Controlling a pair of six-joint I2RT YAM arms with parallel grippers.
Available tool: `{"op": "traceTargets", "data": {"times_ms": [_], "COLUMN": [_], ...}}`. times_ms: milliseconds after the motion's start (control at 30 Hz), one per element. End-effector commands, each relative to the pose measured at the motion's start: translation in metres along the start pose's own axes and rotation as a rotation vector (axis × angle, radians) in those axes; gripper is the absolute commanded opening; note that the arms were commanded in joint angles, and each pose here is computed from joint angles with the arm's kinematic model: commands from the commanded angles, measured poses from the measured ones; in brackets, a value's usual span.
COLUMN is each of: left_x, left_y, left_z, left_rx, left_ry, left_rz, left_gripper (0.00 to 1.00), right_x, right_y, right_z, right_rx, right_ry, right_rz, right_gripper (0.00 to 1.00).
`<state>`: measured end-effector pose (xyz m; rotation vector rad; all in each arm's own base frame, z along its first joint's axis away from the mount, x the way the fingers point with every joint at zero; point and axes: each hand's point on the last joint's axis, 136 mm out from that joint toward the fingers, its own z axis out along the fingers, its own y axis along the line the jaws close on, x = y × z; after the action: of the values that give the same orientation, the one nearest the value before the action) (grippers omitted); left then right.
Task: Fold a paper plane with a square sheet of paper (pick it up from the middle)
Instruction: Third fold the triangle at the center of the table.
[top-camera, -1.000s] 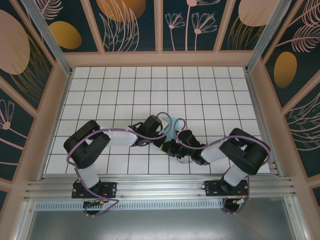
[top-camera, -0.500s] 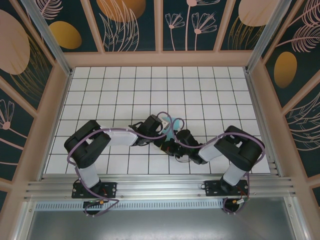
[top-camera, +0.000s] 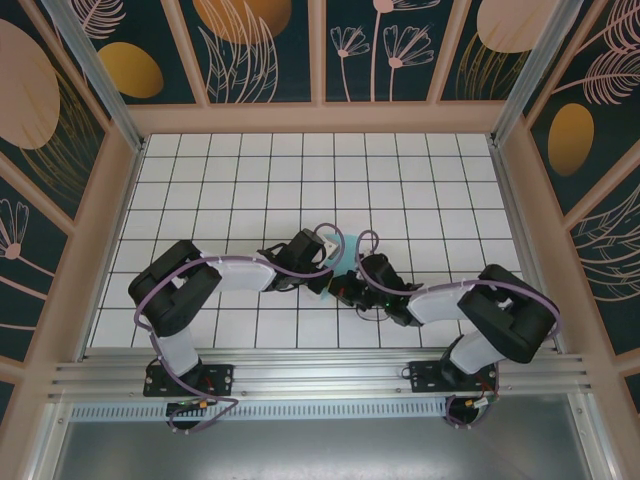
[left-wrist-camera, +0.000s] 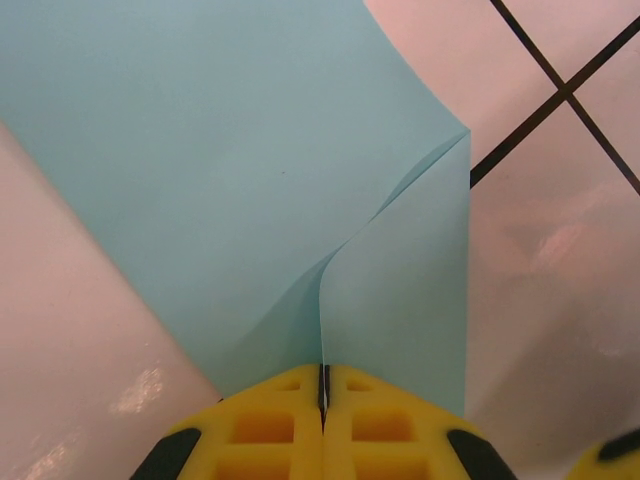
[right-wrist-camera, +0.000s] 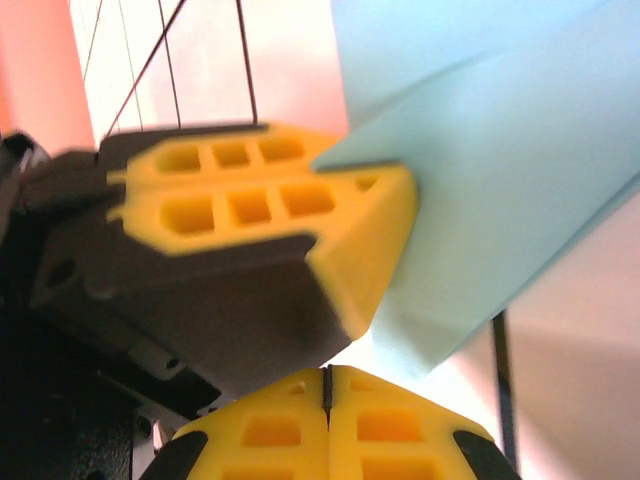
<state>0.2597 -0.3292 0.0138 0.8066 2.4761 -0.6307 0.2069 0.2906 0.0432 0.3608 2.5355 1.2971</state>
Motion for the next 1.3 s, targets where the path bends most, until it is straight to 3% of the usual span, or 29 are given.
{"op": "traceTargets", "data": {"times_ms": [0,367,633,833,1033,1133,1200,1267], "left_x": [0.053,0.050,0.048,0.045,0.014,-0.013,-0.023,-0.031], "left_y": [0.018,0.015,0.014,0.016,0.026,0.049,0.057,0.044], "left_z": [0.009,0.009,0.010,0.008,-0.023,-0.062,-0.080,-0.086], "left_rx": [-0.068,-0.054,-0.053,-0.069,-0.176,-0.353,-0.416,-0.347], "left_ry": [0.188,0.186,0.184,0.176,0.062,-0.068,-0.126,-0.150], "left_rz": [-0.008,-0.015,-0.017,-0.020,-0.055,-0.086,-0.125,-0.156], "left_gripper": [0.08,0.11,0.13,0.18,0.35,0.42,0.43,0.40], "right_x": [-0.018,-0.074,-0.069,-0.065,-0.055,-0.055,-0.055,-0.054], "right_y": [-0.021,-0.005,-0.011,-0.044,-0.063,-0.065,-0.064,-0.061], "right_z": [-0.008,-0.003,0.014,0.016,0.016,0.015,0.015,0.016], "right_rx": [0.074,0.069,0.084,0.203,0.267,0.281,0.277,0.261], "right_ry": [-0.058,-0.088,-0.013,-0.002,0.040,0.045,0.045,0.047], "right_rz": [0.002,-0.041,-0.052,-0.041,-0.053,-0.061,-0.059,-0.057], "right_gripper": [0.05,0.05,0.05,0.04,0.05,0.04,0.05,0.05]}}
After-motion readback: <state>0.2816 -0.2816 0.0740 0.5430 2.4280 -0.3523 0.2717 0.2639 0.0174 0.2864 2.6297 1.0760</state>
